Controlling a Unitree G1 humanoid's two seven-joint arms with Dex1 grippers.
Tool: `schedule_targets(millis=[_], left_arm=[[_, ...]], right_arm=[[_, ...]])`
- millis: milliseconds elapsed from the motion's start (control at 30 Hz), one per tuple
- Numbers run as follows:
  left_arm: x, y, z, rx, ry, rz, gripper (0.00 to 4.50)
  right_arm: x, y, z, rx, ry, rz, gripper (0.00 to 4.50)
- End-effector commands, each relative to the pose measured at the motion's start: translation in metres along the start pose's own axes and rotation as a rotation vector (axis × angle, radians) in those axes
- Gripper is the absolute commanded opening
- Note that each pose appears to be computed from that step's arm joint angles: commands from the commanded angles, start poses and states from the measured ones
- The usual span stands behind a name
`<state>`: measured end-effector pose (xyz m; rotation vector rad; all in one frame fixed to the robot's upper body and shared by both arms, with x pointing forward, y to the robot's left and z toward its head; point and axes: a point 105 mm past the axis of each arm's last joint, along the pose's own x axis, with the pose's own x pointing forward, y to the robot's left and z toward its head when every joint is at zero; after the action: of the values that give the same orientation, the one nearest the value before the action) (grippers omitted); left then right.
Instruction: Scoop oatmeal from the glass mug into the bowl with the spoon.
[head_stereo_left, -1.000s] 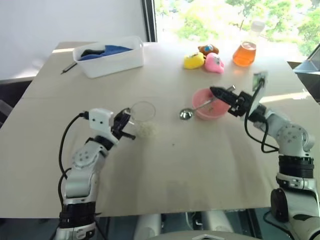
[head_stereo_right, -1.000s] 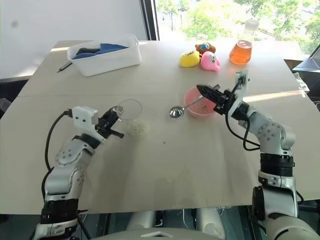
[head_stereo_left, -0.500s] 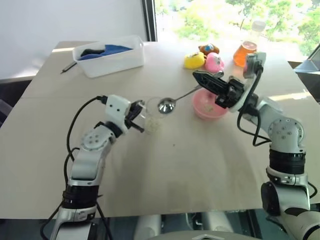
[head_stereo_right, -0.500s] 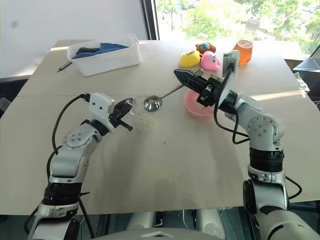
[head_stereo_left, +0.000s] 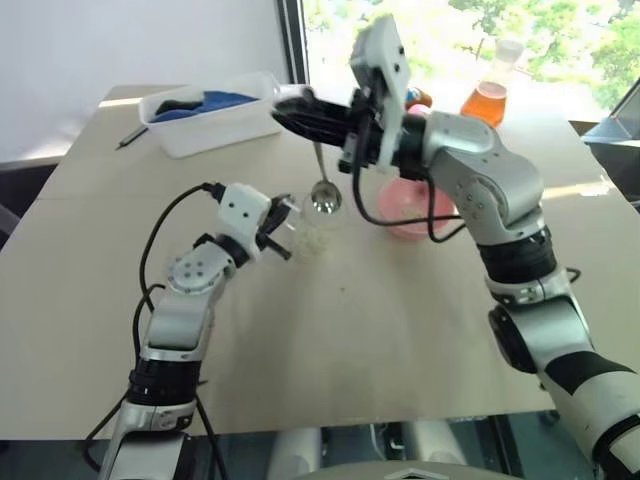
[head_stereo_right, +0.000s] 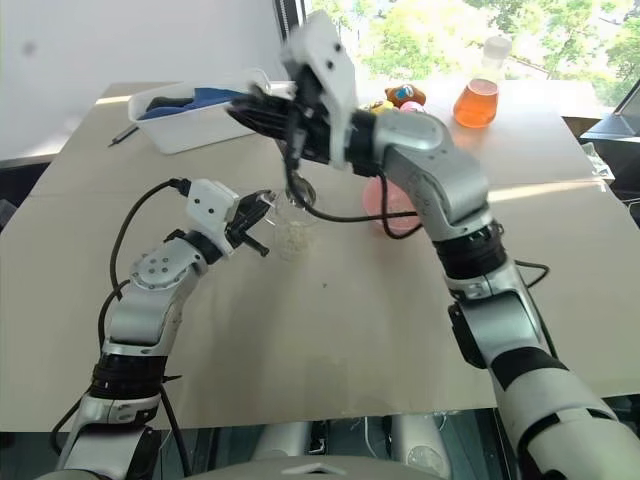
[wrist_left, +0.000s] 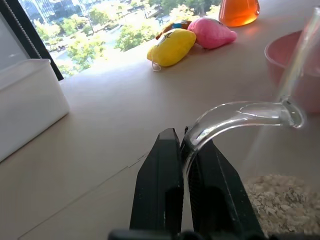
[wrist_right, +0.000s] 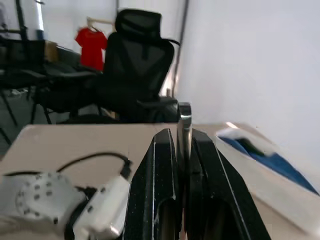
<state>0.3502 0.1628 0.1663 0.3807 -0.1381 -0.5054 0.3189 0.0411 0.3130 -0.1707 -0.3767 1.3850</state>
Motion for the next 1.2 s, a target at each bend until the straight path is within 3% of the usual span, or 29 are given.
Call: schedule_targets(millis=[33, 667, 1200], left_arm=[[0.0, -0.001, 0.014, 0.049, -0.047, -0.016, 0.06], [-0.016, 0.023, -0.012, -0.092, -0.01, 0.118, 0.06], [-0.022, 0.024, -0.021, -0.112, 0.005, 0.153, 0.06]], right_arm=[[0.0, 0.006, -0.01, -0.014, 0.028, 0.04, 0.0], [-0.027, -0.003, -0.036, 0.316, 0.036, -0.123, 0.0], [-0.059, 0.006, -0.035, 0.395, 0.152, -0.117, 0.0]])
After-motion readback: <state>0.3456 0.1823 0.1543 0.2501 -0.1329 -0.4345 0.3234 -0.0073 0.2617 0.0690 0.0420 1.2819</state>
